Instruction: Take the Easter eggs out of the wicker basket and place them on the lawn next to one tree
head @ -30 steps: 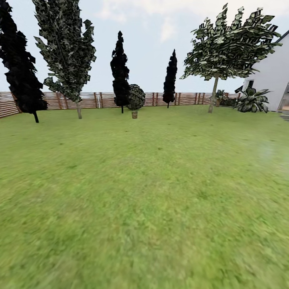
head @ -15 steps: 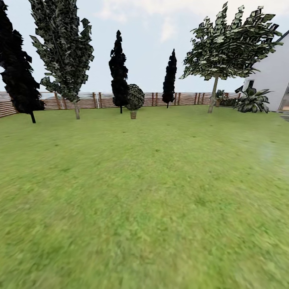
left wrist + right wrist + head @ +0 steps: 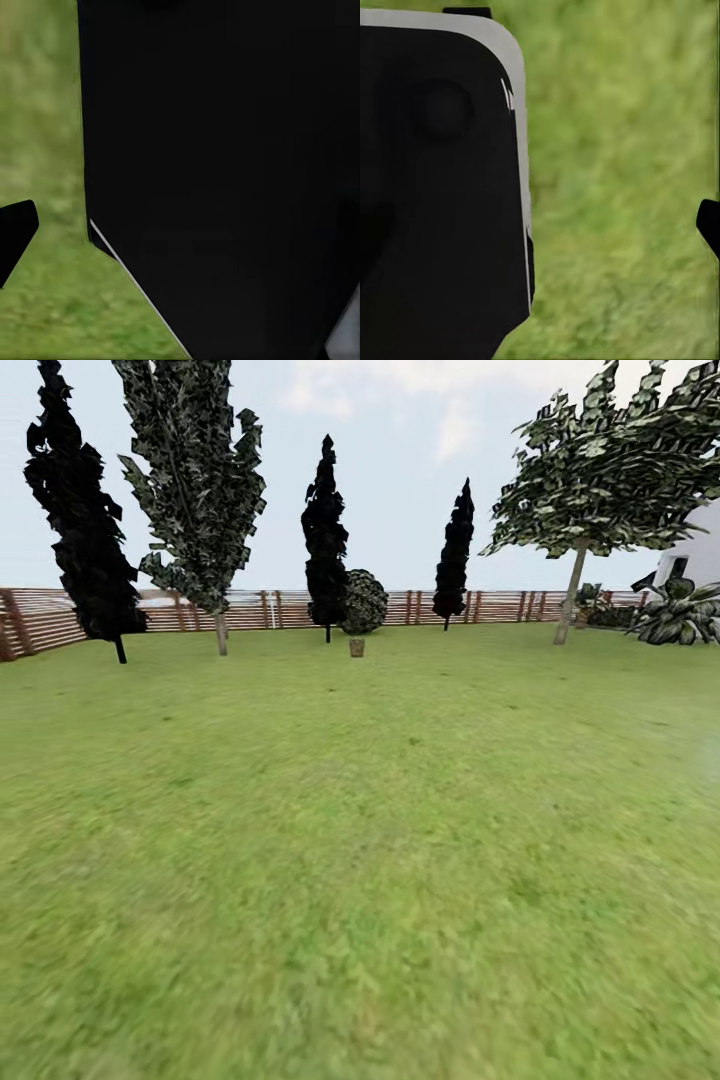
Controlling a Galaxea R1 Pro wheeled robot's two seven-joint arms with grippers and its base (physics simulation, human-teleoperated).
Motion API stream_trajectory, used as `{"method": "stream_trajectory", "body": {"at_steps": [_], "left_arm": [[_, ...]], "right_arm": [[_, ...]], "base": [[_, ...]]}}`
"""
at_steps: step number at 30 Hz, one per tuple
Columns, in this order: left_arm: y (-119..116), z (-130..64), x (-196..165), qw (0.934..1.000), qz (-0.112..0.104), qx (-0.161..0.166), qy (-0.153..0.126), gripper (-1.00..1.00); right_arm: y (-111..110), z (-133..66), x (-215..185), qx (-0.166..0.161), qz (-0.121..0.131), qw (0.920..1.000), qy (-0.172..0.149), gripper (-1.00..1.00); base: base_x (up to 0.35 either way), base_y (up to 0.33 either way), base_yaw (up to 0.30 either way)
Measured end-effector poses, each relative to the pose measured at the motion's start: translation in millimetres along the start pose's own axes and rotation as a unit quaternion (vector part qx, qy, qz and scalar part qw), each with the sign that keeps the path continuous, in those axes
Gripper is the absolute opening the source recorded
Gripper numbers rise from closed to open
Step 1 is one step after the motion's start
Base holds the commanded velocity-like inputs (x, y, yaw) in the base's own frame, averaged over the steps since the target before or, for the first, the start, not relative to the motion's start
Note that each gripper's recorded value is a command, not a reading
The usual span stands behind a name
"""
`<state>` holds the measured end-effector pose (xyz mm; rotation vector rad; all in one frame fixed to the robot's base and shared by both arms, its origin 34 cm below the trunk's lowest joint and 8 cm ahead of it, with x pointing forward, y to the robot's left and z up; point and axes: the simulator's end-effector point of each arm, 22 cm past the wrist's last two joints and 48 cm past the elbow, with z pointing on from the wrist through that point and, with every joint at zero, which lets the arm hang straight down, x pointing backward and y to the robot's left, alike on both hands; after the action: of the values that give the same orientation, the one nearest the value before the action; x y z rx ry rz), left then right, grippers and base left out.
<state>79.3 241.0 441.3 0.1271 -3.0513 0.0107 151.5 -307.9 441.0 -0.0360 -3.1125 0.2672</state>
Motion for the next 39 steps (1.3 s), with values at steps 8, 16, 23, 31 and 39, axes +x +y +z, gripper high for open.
{"method": "stream_trajectory", "body": {"at_steps": [8, 16, 23, 31, 39], "left_arm": [[0.0, 0.0, -0.1, 1.0, 0.0, 0.0, 0.0, 1.0], [0.0, 0.0, 0.2, 1.0, 0.002, 0.0, 0.001, 1.0], [-0.1, 0.0, 0.3, 1.0, 0.003, 0.0, 0.001, 1.0], [-0.1, 0.0, 0.3, 1.0, 0.003, 0.0, 0.001, 1.0], [-0.1, 0.0, 0.3, 1.0, 0.004, 0.0, 0.001, 1.0]], "right_arm": [[0.5, 0.0, -0.3, -0.001, 0.0, 1.0, -0.001, 1.0], [1.5, -0.1, -0.5, -0.002, 0.0, 1.0, -0.001, 1.0], [1.7, -0.1, -0.5, -0.002, 0.0, 1.0, -0.001, 1.0], [2.3, -0.2, -0.4, -0.002, 0.0, 1.0, -0.001, 1.0], [3.8, -0.4, -0.5, -0.003, 0.0, 1.0, -0.001, 1.0]], "base": [[0.313, -0.167, 0.058], [0.313, -0.141, 0.001], [0.313, -0.156, 0.0], [0.313, -0.168, 0.0], [0.313, -0.171, 0.147]]}}
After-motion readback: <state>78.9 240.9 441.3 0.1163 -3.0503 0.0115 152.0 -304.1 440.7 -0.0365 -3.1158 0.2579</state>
